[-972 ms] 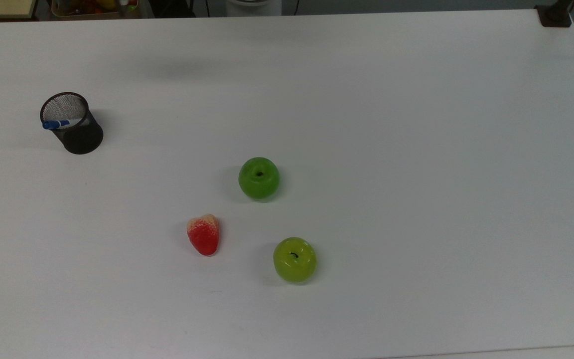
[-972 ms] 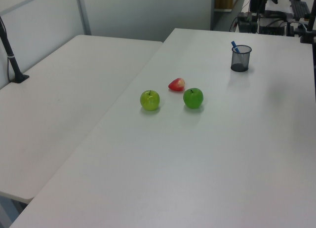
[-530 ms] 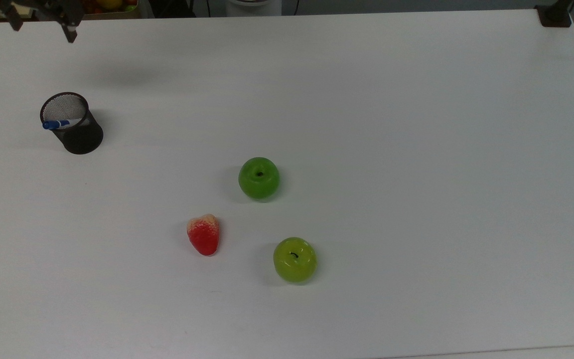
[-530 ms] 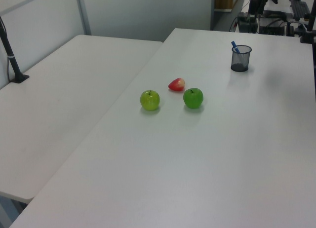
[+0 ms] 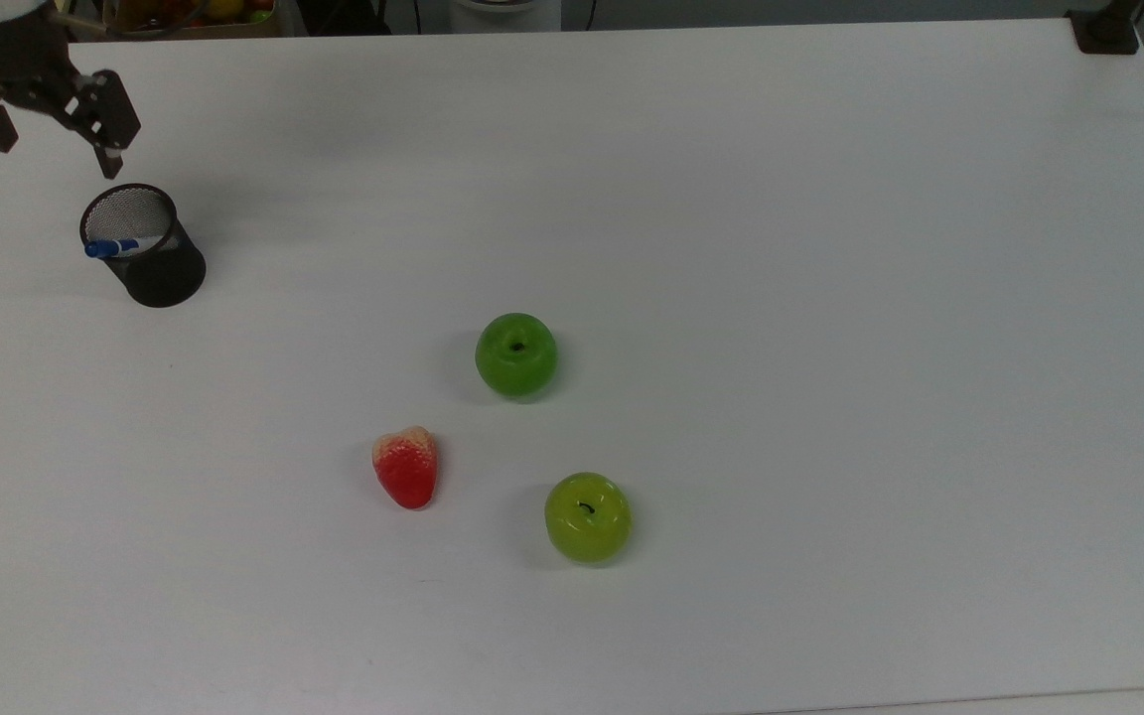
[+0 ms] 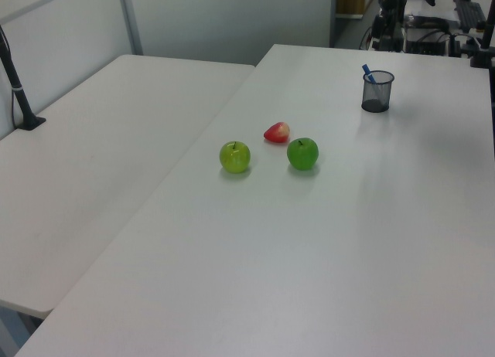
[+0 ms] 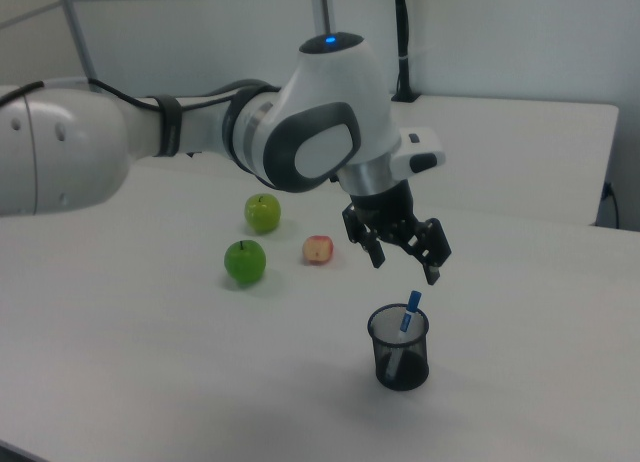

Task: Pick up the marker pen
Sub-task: 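Move the open gripper over the black mesh pen cup, then lower the gripper and close it on the blue-capped marker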

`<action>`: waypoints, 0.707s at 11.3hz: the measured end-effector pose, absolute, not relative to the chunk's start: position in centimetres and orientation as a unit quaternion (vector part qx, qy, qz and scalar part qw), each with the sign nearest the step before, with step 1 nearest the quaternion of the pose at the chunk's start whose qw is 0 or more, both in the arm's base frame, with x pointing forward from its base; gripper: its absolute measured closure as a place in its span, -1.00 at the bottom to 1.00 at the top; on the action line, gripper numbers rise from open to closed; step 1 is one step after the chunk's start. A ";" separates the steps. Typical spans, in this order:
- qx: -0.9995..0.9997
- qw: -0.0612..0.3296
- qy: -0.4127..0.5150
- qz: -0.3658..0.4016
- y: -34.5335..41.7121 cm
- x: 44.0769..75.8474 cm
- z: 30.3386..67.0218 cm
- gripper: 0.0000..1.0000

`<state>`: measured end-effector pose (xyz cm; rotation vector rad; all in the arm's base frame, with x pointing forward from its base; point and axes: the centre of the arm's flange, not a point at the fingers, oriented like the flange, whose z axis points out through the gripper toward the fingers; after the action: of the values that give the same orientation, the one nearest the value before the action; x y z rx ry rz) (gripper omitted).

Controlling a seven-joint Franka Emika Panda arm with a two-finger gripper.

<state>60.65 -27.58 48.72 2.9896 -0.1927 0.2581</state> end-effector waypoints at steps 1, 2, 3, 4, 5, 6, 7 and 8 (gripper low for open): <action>0.992 0.069 -0.063 0.090 -27.7 61.2 47.7 -1.00; 0.991 0.070 -0.061 0.093 -27.8 61.7 46.7 -1.00; 0.991 0.071 -0.060 0.094 -27.9 62.1 45.7 -1.00; 0.991 0.071 -0.060 0.095 -28.0 62.4 44.8 -1.00; 0.991 0.071 -0.059 0.095 -28.1 62.7 44.0 -1.00; 0.991 0.071 -0.058 0.096 -28.1 62.9 43.4 -0.90; 0.991 0.071 -0.056 0.096 -28.0 63.2 42.7 -0.89; 0.992 0.069 -0.054 0.094 -27.8 63.4 42.0 -0.74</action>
<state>63.41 -27.84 42.04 2.9849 -0.1629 0.2828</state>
